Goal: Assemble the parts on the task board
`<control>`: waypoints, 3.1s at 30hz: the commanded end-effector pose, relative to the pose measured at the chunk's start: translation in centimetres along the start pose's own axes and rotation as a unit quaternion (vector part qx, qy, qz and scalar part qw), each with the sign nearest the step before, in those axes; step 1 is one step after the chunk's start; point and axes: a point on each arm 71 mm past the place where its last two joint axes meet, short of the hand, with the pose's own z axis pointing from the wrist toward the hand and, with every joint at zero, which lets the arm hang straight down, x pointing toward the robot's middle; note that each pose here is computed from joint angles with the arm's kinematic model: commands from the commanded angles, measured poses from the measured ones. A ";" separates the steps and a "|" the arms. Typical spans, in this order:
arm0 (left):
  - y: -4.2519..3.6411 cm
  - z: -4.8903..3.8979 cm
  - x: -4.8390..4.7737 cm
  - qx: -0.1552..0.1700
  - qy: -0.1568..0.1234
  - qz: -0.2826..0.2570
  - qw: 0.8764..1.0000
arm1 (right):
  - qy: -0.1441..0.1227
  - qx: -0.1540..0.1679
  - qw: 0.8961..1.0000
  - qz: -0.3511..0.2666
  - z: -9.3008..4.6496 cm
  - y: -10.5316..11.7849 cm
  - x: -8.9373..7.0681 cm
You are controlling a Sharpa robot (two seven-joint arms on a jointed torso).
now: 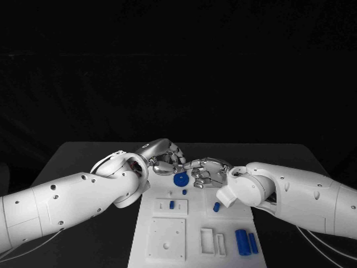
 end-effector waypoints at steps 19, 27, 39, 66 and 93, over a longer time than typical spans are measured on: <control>-0.03 -0.10 -0.16 0.006 -0.003 -0.008 1.000 | 0.007 -0.012 1.000 -0.008 0.0 0.2 0.0; -0.14 0.03 -0.04 0.007 0.000 -0.002 1.000 | 0.010 -0.013 1.000 -0.008 0.0 0.2 0.2; -0.41 0.37 0.14 0.014 -0.001 0.019 1.000 | 0.013 -0.012 1.000 -0.008 0.0 0.2 0.3; -0.45 0.54 0.40 0.014 0.011 0.025 1.000 | 0.016 -0.012 1.000 -0.009 0.0 0.2 0.4; -0.37 0.55 0.40 0.012 0.012 0.021 1.000 | 0.021 -0.008 1.000 -0.011 -0.1 0.1 0.5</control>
